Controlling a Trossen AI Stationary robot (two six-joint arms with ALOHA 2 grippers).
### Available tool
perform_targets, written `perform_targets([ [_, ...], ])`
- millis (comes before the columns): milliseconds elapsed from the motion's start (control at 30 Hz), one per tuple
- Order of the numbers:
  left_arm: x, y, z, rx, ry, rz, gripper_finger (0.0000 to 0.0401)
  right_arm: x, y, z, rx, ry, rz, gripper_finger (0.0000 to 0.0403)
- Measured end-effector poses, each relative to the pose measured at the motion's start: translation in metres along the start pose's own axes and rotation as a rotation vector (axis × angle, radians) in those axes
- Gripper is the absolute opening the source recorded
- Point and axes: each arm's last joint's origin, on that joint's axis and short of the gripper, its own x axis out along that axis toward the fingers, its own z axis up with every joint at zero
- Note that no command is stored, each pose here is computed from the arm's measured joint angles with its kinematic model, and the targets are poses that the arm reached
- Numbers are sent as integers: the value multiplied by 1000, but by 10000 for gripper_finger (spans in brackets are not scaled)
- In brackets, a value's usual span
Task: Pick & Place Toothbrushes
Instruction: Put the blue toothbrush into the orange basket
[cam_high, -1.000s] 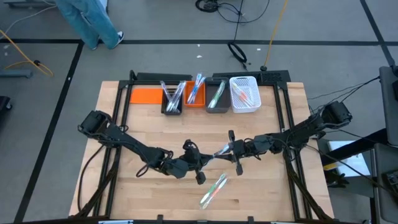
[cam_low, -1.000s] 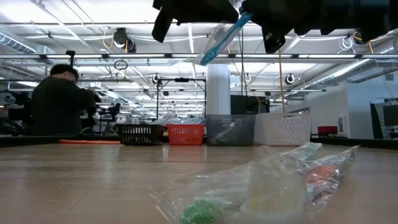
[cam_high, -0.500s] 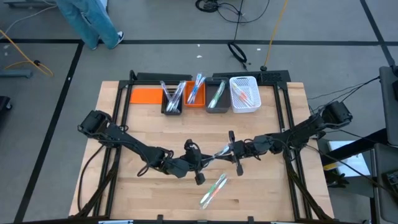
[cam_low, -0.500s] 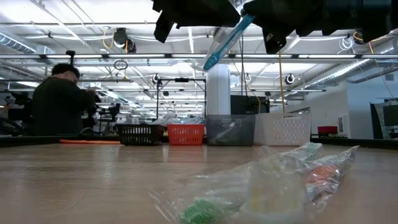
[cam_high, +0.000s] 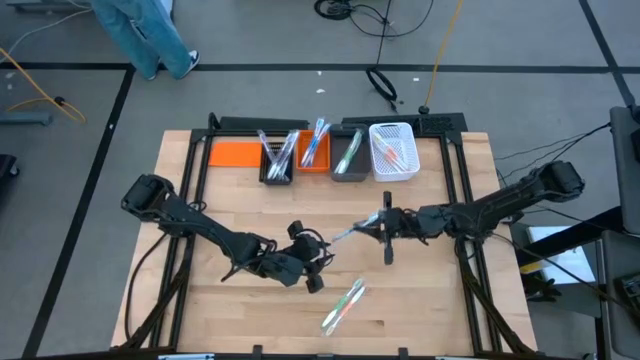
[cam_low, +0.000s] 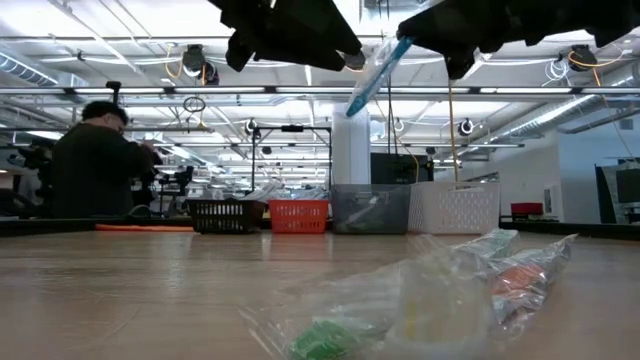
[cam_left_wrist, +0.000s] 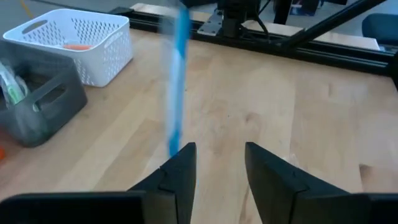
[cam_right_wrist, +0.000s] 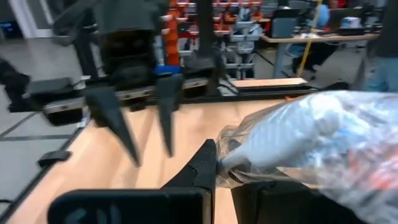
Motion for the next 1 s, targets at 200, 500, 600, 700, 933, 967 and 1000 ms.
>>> perform_targets([
  [200, 1, 1, 0, -1, 3, 4, 141, 6, -24, 3, 26, 92, -113, 14],
  [500, 10, 14, 4, -15, 8, 44, 141, 24, -51, 23, -9, 196, -237, 14],
  [600, 13, 19, 5, -32, 13, 63, 141, 28, -59, 26, -35, 225, -267, 14],
  [700, 16, 24, 6, -35, 20, 81, 141, 34, -64, 33, -50, 237, -289, 14],
  [933, 24, 40, 9, -25, 0, 220, 140, 53, -66, 31, -100, 307, -285, 14],
  [967, 25, 43, 9, -14, -6, 244, 140, 55, -66, 30, -102, 317, -285, 14],
  [1000, 26, 45, 10, 4, -7, 269, 140, 57, -66, 29, -104, 324, -285, 14],
])
